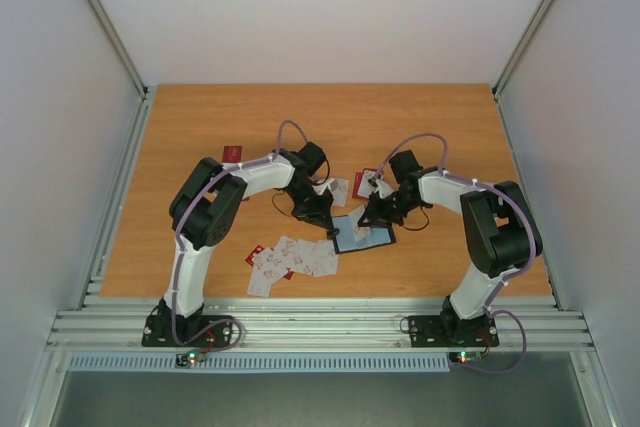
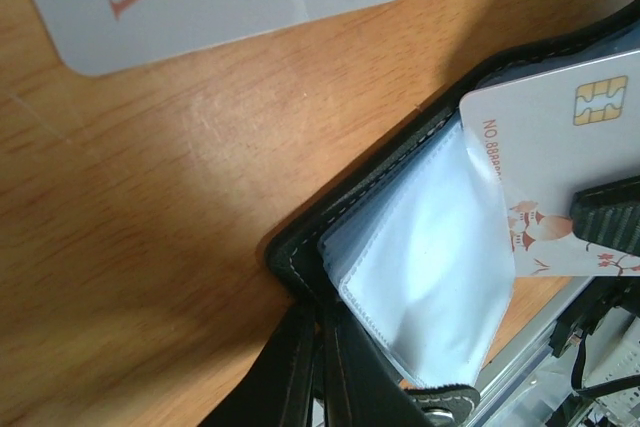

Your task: Put the credit cards into the card holder

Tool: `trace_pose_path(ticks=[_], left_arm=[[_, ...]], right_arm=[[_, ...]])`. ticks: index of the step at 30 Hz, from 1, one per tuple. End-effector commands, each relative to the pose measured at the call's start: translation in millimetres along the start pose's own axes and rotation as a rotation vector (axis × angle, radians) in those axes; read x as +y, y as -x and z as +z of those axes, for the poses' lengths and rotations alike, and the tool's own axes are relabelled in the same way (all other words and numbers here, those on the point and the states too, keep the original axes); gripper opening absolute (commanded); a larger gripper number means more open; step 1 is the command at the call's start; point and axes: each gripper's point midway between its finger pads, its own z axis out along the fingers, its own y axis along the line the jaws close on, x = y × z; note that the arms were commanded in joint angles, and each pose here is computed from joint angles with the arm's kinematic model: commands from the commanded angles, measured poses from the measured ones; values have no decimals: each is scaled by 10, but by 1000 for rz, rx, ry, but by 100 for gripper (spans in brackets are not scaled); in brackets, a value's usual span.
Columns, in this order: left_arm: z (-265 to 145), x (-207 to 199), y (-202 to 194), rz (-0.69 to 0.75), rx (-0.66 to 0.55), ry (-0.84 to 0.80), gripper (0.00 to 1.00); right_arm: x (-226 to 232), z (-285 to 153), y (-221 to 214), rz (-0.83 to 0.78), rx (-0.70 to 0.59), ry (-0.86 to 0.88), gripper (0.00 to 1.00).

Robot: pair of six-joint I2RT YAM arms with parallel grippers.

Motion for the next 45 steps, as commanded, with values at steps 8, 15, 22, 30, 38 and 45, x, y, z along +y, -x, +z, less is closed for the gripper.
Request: trace_pose_path(ticks=[8, 15, 22, 30, 38, 45], left_arm=[[77, -15, 27, 6, 10, -3, 6], [80, -3, 42, 2, 3, 7, 6], [96, 37, 55, -12, -1, 24, 6], [110, 47, 94, -21, -5, 30, 5], [113, 51, 131, -27, -12, 37, 5], [126, 28, 139, -26, -6, 21, 5]], right_arm=[[-7, 113, -102, 41, 18, 12, 1], [-33, 94, -202, 75, 5, 8, 1], [-111, 71, -298, 107, 5, -33, 1], [-113, 62, -317, 149, -10, -31, 1], [-115, 53, -352, 220, -28, -24, 1], [-64, 128, -338, 174, 0, 33, 1]])
